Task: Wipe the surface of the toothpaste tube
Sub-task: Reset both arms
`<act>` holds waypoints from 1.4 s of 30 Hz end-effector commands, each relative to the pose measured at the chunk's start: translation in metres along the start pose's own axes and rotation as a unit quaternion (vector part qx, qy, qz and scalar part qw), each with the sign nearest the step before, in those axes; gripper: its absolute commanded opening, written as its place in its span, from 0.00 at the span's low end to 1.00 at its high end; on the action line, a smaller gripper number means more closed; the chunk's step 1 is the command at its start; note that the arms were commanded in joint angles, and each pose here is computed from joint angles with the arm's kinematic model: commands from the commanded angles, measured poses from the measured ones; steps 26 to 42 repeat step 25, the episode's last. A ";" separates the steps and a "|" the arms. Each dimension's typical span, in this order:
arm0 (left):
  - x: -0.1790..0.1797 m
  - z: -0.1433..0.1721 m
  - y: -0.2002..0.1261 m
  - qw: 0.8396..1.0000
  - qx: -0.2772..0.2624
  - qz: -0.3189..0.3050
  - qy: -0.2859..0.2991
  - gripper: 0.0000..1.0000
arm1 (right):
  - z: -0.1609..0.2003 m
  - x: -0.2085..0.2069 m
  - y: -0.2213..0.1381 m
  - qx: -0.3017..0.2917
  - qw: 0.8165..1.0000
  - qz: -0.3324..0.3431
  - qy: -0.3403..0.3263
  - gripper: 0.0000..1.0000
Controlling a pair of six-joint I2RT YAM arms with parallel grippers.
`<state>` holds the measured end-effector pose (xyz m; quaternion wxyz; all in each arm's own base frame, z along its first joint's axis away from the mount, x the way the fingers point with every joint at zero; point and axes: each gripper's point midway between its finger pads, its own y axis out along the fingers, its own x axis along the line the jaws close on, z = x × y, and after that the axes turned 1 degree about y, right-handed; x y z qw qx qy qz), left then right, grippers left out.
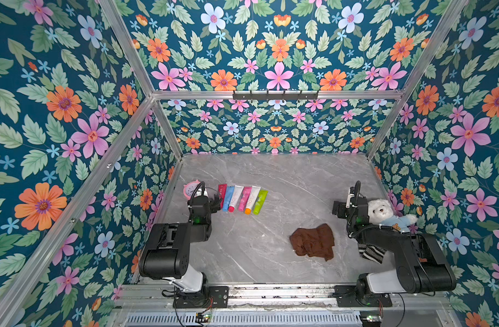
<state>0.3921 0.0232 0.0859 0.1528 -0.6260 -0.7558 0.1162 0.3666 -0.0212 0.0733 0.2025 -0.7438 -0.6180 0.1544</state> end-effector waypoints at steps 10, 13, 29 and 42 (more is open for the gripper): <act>-0.003 -0.024 -0.023 0.992 -0.118 0.029 -0.011 0.99 | -0.030 -0.013 -0.013 -0.129 0.991 0.013 0.037 0.99; -0.008 -0.020 -0.014 0.995 -0.095 0.043 -0.006 0.99 | -0.026 -0.014 -0.010 -0.110 0.993 0.016 0.039 0.99; -0.009 -0.021 -0.014 0.994 -0.095 0.045 -0.007 0.99 | -0.027 -0.005 -0.006 -0.103 0.994 -0.001 0.026 0.99; -0.009 -0.021 -0.014 0.994 -0.095 0.045 -0.007 0.99 | -0.027 -0.005 -0.006 -0.103 0.994 -0.001 0.026 0.99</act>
